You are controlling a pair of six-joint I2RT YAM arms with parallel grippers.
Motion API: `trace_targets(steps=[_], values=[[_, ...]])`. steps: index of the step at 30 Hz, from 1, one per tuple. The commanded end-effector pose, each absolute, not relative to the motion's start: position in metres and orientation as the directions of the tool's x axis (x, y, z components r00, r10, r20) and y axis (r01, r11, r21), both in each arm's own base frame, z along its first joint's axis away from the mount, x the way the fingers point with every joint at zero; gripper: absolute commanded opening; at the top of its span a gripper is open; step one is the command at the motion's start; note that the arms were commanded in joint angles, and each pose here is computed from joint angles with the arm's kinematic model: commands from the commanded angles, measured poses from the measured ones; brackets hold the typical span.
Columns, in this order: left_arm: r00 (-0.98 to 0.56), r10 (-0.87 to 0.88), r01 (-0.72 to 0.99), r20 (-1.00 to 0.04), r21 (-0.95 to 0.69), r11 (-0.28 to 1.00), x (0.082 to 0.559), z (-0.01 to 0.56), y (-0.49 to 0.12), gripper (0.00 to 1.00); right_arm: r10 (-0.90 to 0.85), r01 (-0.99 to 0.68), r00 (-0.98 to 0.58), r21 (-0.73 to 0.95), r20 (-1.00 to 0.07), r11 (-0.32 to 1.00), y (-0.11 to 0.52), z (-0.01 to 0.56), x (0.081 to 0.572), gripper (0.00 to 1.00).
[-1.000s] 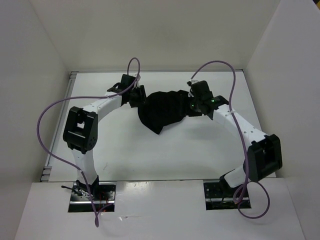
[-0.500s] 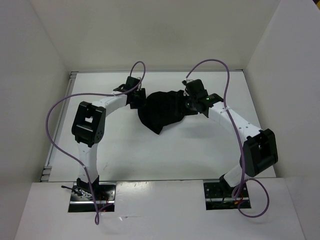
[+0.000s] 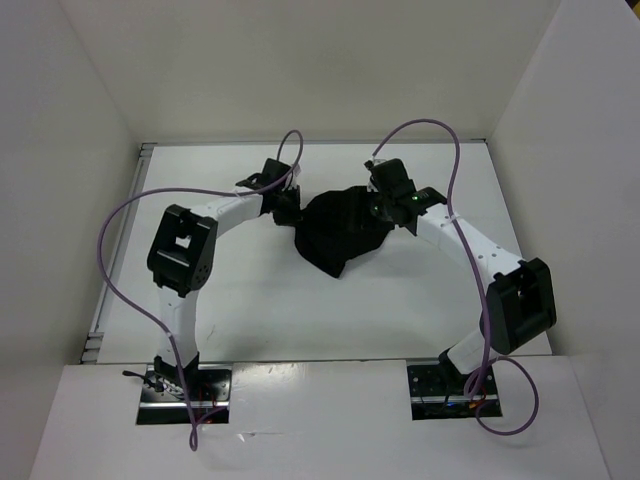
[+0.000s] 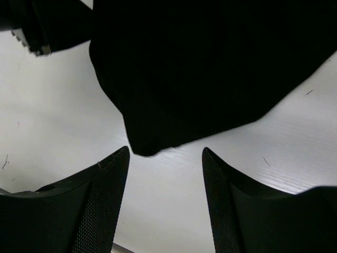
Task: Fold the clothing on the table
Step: Flatten the skirt out
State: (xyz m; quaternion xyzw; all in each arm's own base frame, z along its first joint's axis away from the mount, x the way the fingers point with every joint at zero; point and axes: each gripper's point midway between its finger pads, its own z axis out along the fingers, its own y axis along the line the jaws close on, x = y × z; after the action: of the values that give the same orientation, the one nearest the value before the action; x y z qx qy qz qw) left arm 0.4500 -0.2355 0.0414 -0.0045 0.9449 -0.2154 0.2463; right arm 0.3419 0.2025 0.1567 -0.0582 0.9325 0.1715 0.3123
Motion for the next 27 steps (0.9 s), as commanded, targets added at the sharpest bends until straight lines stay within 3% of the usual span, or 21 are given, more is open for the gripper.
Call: trace_targets(steps=[1,6,13,20,22,27], values=[[-0.858,-0.059,0.256,-0.511,-0.523,0.813,0.418,0.118,-0.277,0.0,0.023,-0.241,-0.763,0.318,-0.645,0.917,0.214,0.178,0.345,0.63],[-0.859,-0.084,0.231,-0.505,-0.53,0.816,0.394,0.138,-0.271,0.0,0.026,-0.184,-0.845,0.335,-0.535,0.924,0.217,0.132,0.33,0.63],[-0.884,-0.069,0.215,-0.462,-0.534,0.818,0.382,0.123,-0.269,0.0,0.036,-0.087,-0.924,0.301,-0.38,0.95,0.212,0.08,0.317,0.63],[-0.896,-0.063,0.201,-0.439,-0.529,0.825,0.38,0.114,-0.268,0.0,-0.036,-0.128,-0.969,0.375,-0.243,0.918,0.238,0.05,0.295,0.63],[-0.899,-0.054,0.204,-0.436,-0.523,0.828,0.38,0.109,-0.267,0.01,-0.057,-0.148,-0.968,0.375,-0.243,0.915,0.245,0.045,0.292,0.6],[-0.9,-0.055,0.196,-0.432,-0.514,0.835,0.382,0.106,-0.266,0.02,-0.09,-0.155,-0.98,0.397,-0.178,0.905,0.251,0.027,0.285,0.32]])
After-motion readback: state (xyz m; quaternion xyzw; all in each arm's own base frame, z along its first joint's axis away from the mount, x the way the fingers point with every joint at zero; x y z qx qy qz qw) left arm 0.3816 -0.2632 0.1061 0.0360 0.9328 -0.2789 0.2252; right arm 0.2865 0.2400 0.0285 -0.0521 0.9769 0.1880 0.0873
